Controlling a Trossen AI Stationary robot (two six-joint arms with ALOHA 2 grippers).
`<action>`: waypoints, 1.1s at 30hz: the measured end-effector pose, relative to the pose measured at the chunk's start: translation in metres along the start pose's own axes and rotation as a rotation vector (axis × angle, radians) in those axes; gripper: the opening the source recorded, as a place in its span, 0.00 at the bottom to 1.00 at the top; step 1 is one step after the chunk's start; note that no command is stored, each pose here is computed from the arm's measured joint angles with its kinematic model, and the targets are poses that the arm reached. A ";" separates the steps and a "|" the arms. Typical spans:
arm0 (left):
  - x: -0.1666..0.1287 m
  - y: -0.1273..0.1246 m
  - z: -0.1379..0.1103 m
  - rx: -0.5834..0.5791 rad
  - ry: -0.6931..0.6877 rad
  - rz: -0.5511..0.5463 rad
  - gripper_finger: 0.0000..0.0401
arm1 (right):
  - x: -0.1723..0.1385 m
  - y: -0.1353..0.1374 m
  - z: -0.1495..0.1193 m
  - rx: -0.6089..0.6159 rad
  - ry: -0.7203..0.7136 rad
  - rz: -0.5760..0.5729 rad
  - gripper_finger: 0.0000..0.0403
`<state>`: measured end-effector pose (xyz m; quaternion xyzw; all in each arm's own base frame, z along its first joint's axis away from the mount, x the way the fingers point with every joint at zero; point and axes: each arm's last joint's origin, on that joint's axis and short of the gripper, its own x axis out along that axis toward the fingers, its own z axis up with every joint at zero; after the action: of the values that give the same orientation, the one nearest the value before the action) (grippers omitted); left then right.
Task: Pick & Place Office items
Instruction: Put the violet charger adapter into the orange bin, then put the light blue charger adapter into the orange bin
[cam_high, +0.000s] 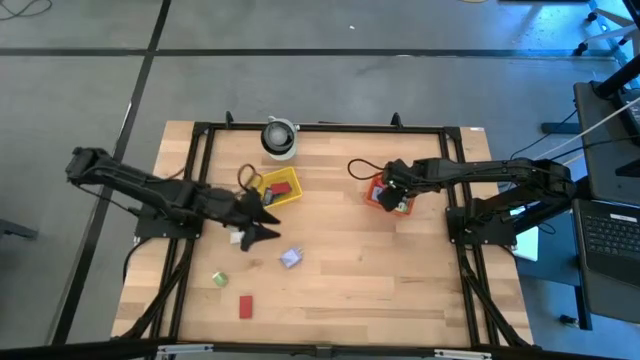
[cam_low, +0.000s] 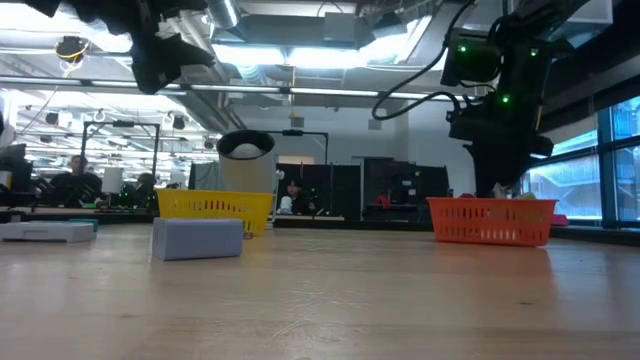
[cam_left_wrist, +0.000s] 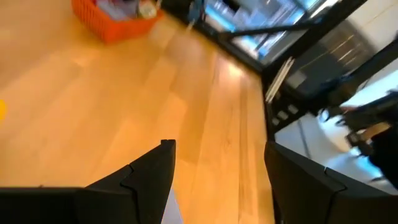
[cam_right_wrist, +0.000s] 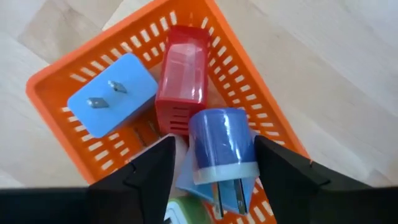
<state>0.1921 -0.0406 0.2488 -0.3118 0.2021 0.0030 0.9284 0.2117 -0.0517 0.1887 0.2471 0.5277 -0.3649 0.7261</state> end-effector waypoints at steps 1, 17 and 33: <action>0.005 -0.004 -0.001 -0.009 0.023 0.018 0.60 | 0.000 0.000 0.000 -0.001 -0.006 -0.006 0.54; 0.118 -0.037 -0.043 -0.047 0.483 0.396 0.61 | -0.030 -0.007 0.005 -0.053 -0.207 0.053 0.54; 0.155 -0.041 -0.060 -0.106 0.663 0.499 0.61 | -0.043 0.006 0.000 -0.176 -0.296 0.149 0.54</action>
<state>0.3172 -0.1275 0.1709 -0.2847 0.5591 0.1379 0.7664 0.2088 -0.0358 0.2295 0.1646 0.4254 -0.2951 0.8396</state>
